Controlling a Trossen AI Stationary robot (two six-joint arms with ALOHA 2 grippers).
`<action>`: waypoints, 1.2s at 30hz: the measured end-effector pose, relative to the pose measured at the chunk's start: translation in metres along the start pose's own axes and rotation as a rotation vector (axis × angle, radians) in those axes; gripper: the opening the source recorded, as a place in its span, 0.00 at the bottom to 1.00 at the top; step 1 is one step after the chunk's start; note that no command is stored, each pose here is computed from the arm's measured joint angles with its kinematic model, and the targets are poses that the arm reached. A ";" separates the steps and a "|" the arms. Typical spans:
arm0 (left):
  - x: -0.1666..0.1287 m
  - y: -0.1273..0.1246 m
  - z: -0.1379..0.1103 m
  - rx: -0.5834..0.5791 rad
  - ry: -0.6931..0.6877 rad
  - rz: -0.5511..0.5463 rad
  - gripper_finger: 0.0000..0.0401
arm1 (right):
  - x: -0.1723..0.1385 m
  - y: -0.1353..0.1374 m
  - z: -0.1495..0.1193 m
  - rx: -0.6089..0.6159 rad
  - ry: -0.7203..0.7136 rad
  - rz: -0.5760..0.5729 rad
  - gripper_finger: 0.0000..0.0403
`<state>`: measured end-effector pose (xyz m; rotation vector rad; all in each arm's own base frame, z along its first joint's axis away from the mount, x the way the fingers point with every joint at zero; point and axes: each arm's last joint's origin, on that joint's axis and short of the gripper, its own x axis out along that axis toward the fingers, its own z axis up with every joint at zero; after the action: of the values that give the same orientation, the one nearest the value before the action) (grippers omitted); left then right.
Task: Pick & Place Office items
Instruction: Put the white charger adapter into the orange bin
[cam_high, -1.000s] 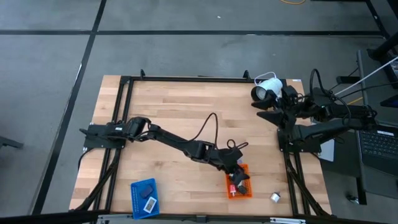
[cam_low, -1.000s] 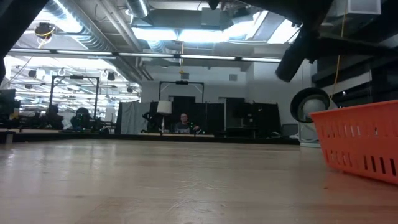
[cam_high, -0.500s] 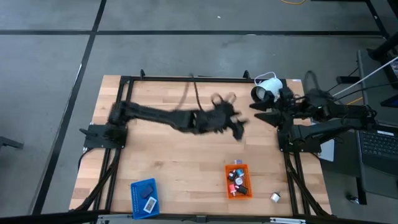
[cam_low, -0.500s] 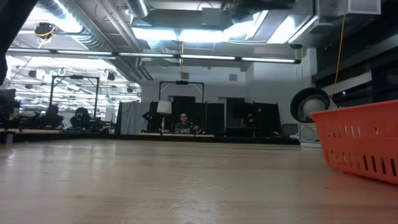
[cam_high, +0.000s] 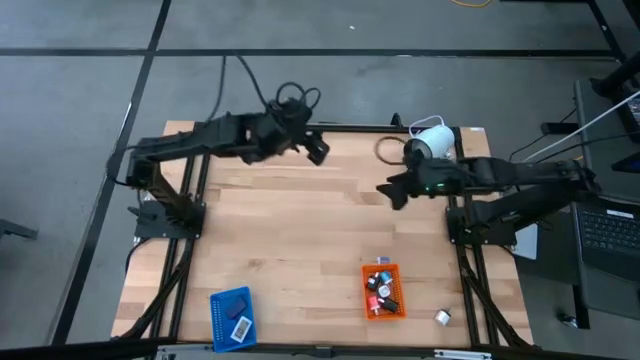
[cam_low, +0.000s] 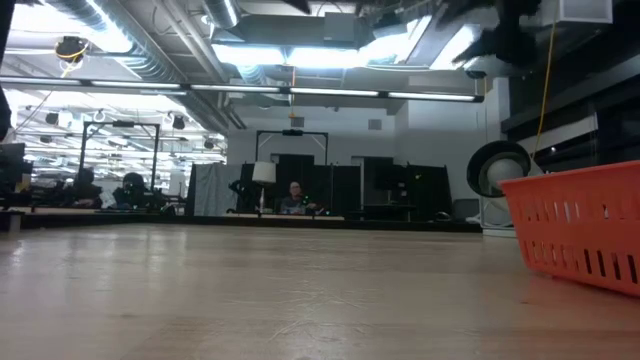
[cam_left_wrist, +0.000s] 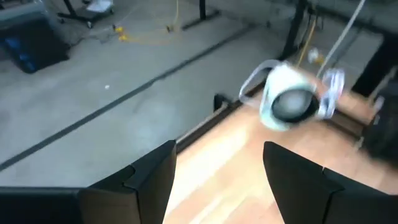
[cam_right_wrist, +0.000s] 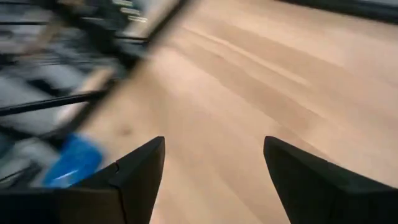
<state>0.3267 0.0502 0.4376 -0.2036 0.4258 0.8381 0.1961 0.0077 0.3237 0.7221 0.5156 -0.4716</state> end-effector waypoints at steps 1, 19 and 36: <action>-0.002 0.007 0.000 0.025 0.022 0.001 0.59 | 0.005 0.002 0.001 0.030 0.021 -0.062 0.69; -0.002 0.023 -0.009 0.382 0.204 -0.318 0.59 | 0.028 0.097 -0.060 0.097 0.211 -0.191 0.69; -0.016 -0.001 -0.005 0.118 0.144 -0.415 0.59 | 0.035 0.101 -0.094 -1.102 0.936 0.067 0.69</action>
<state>0.3165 0.0375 0.4401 -0.2339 0.5440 0.3903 0.2542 0.1337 0.2927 -0.1717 1.4600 0.2864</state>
